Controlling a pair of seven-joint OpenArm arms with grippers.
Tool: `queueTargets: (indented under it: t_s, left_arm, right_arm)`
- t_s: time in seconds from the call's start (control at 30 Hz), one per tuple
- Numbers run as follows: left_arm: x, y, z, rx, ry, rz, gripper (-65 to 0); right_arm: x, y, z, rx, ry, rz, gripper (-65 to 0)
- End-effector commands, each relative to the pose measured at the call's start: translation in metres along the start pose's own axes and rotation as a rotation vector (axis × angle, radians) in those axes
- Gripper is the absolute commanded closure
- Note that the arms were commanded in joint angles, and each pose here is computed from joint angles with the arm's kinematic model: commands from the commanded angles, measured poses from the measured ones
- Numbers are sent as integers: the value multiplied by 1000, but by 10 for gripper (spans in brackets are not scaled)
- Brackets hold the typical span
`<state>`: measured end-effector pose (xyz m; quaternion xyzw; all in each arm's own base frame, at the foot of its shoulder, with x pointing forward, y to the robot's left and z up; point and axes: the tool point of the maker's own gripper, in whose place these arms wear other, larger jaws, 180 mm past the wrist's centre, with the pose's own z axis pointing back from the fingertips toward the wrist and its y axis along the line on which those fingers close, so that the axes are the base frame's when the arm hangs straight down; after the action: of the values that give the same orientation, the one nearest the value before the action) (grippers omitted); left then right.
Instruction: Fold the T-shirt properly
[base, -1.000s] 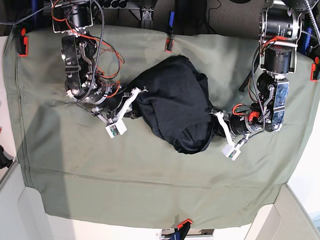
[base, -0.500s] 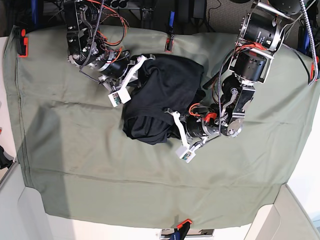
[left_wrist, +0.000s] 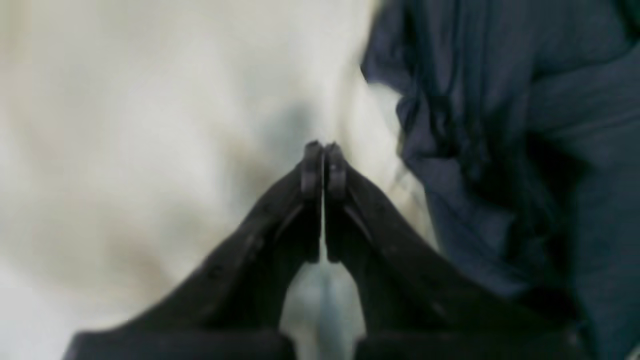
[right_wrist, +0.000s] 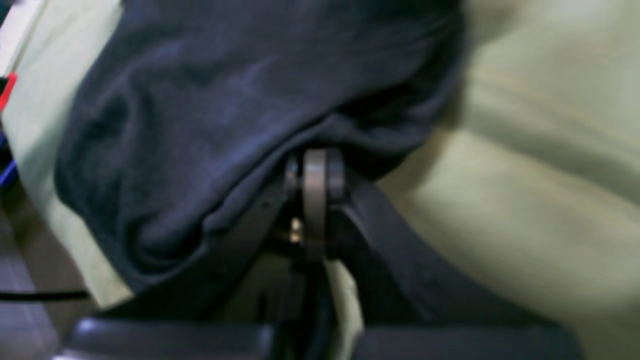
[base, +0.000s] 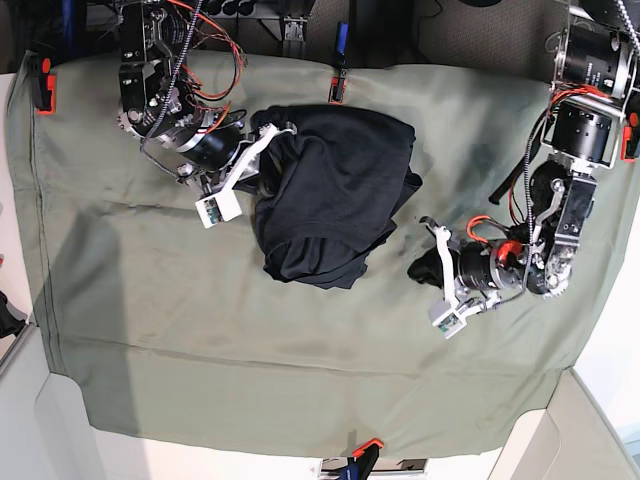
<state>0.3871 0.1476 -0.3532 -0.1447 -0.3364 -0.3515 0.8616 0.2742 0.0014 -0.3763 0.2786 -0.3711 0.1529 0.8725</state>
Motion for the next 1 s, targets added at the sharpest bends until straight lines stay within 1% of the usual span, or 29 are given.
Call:
queueTargets:
  t_s: [0.0, 0.17, 0.27, 0.4, 0.47, 0.5, 0.57, 0.7, 0.83, 0.9, 0.97]
  left_arm:
    - [22, 10, 17, 19, -55, -29, -11]
    - [25, 11, 44, 32, -60, -70, -11]
    - [25, -7, 50, -7, -87, -73, -11]
    - [19, -50, 47, -101, -111, -78, -11]
    - [13, -67, 40, -136, -116, -60, -11]
    - [11, -73, 36, -149, -119, -49, -11]
    - [8, -81, 25, -142, -129, -49, -11]
    - [-5, -75, -2, -88, -127, -28, -11]
    - [-37, -59, -28, -39, -64, 22, -11]
    - [-49, -48, -33, -27, -38, 56, -11]
    - [-50, -39, -32, -14, -31, 65, -11]
  right_arm:
    - [21, -1, 5, 0, -70, 7, 0]
    - [37, -34, 21, -86, -126, -20, 0]
    - [48, -52, 29, -128, -159, -32, 0]
    - [51, -61, 34, -152, -170, -41, 0]
    - [51, -61, 34, -152, -170, -41, 0]
    - [51, -61, 34, -152, -170, -41, 0]
    - [50, -61, 33, -152, -168, -42, 0]
    - [49, -61, 33, -151, -165, -44, 0]
    - [48, -62, 32, -153, -158, -44, 0]
    - [47, -62, 32, -154, -158, -43, 0]
    - [47, -62, 32, -154, -157, -43, 0]
